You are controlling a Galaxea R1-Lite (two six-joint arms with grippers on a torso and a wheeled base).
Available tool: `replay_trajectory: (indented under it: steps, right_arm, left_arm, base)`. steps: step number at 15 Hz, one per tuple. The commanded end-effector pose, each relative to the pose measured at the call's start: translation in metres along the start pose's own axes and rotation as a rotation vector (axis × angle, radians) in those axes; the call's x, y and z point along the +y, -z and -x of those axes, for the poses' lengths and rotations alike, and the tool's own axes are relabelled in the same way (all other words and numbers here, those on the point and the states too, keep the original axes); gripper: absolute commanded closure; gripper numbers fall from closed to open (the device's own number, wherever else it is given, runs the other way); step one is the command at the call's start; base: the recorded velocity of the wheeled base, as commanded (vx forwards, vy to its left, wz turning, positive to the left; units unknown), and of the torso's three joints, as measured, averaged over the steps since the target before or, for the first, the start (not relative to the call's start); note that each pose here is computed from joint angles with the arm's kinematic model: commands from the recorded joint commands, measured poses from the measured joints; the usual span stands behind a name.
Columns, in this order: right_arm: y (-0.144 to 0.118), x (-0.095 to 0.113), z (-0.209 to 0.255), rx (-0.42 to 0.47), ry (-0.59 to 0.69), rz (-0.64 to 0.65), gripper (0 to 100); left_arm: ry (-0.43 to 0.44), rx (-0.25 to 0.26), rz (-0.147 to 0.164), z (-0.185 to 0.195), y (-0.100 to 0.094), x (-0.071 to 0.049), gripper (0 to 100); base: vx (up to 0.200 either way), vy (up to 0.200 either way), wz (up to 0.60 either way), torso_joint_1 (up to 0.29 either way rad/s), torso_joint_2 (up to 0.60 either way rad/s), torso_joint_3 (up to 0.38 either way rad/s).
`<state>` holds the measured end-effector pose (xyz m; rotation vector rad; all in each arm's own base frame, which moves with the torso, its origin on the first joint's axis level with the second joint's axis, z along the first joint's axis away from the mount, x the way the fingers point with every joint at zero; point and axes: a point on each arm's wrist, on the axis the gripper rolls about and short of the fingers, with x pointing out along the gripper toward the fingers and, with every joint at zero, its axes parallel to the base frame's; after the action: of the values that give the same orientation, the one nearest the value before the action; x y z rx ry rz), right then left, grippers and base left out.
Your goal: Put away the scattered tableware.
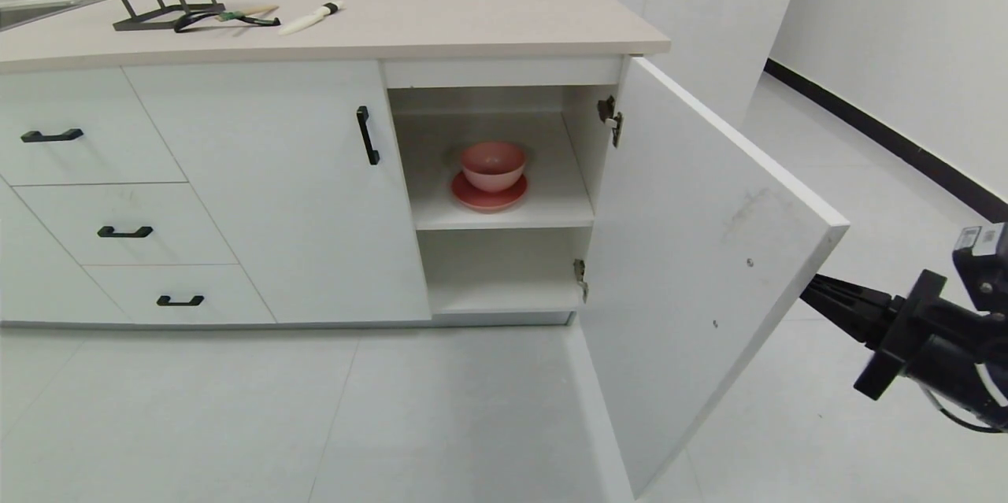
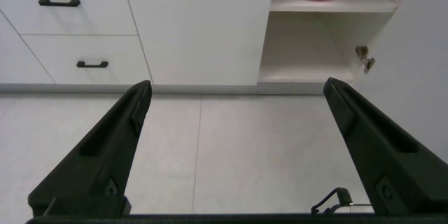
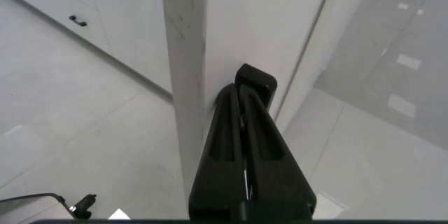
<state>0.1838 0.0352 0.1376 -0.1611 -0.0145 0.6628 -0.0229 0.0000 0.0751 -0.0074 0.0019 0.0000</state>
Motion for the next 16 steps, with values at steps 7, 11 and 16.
replay_trajectory:
  steps: [7,11,16]
  right_arm:
    - [-0.018,0.018,-0.024,-0.084,-0.138,0.044,100]
    - [-0.024,0.027,-0.032,-0.113,-0.195,0.054,100]
    - [-0.032,0.031,-0.062,-0.158,-0.251,0.070,100]
  left_arm:
    - [0.000,0.001,0.000,0.000,0.000,0.000,0]
    - [0.000,0.001,0.000,0.000,0.000,0.000,0]
    - [0.000,0.001,0.000,0.000,0.000,0.000,0]
  base:
    - [0.000,0.000,0.00,0.000,0.00,0.000]
    - [0.000,0.000,0.00,0.000,0.00,0.000]
    - [0.000,0.000,0.00,0.000,0.00,0.000]
